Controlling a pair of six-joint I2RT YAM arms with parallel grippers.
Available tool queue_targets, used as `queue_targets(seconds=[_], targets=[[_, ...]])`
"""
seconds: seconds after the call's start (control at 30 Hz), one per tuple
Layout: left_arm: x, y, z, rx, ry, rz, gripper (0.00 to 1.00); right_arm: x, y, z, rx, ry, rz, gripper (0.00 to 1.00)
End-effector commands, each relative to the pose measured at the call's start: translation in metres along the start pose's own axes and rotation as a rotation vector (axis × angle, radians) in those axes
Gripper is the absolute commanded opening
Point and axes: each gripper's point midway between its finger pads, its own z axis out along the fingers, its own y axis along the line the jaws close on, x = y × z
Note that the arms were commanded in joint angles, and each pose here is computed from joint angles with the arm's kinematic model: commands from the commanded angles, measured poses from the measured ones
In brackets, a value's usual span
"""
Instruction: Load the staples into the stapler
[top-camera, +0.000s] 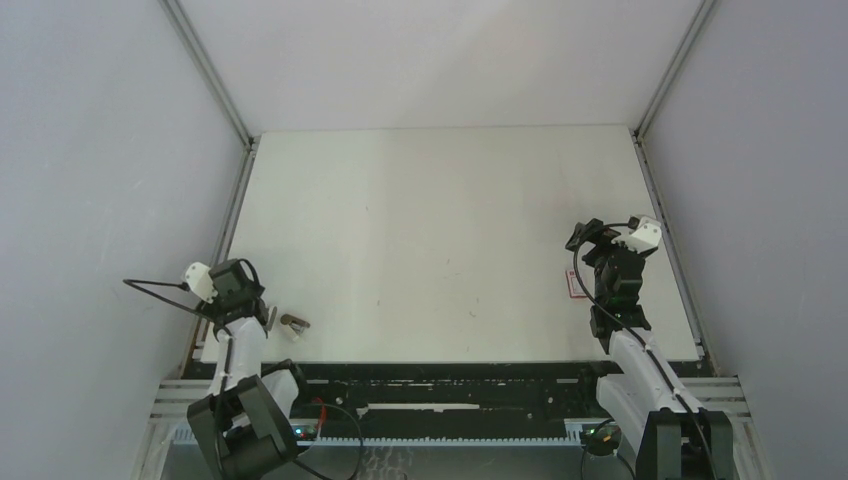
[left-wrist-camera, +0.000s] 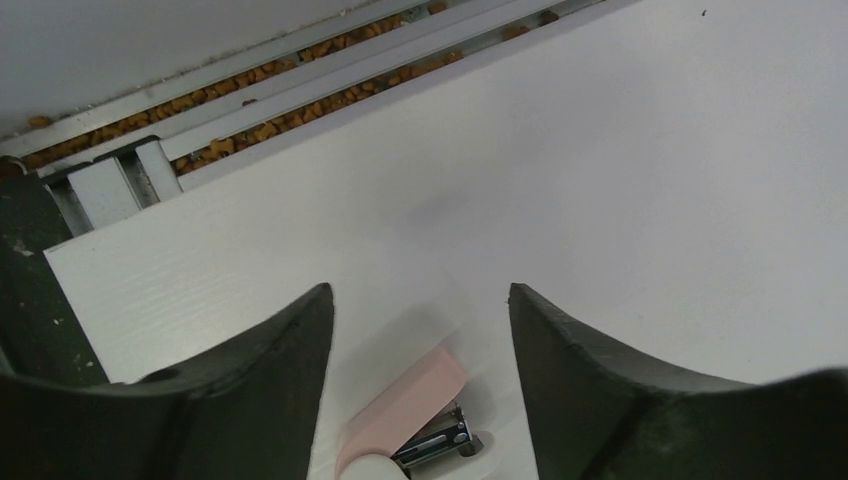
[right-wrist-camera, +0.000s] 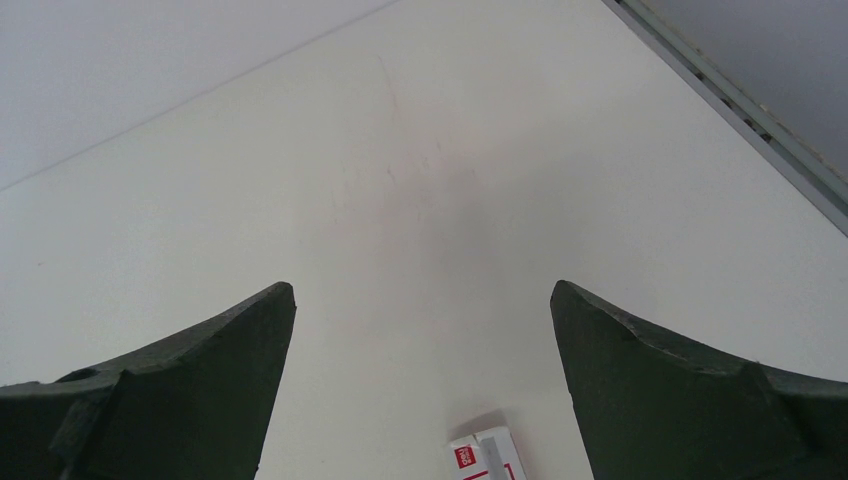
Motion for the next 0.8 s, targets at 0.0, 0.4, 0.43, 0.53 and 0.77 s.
queue_targets(seconds=[0.0,0.4,0.43,0.53,0.77], targets=[[-0.01,-0.012,-0.005,0.059,0.002,-0.017,0.63,-0.005,-0.007,0.001,0.045,-0.03,0.026,0.97],[0.005,-0.007,-0.009,0.062,0.062,0.042,0.6,-0.004,-0.01,0.002,0.067,-0.024,0.044,0.97],[0.009,-0.008,-0.01,0.066,0.092,0.054,0.61,-0.003,-0.011,0.003,0.071,-0.023,0.046,0.97],[0.014,-0.009,-0.011,0.061,0.132,0.066,0.63,-0.003,-0.011,0.003,0.075,-0.024,0.054,0.96],[0.013,-0.007,-0.018,0.054,0.123,0.003,0.66,-0.002,-0.009,0.006,0.075,-0.011,0.065,0.97]])
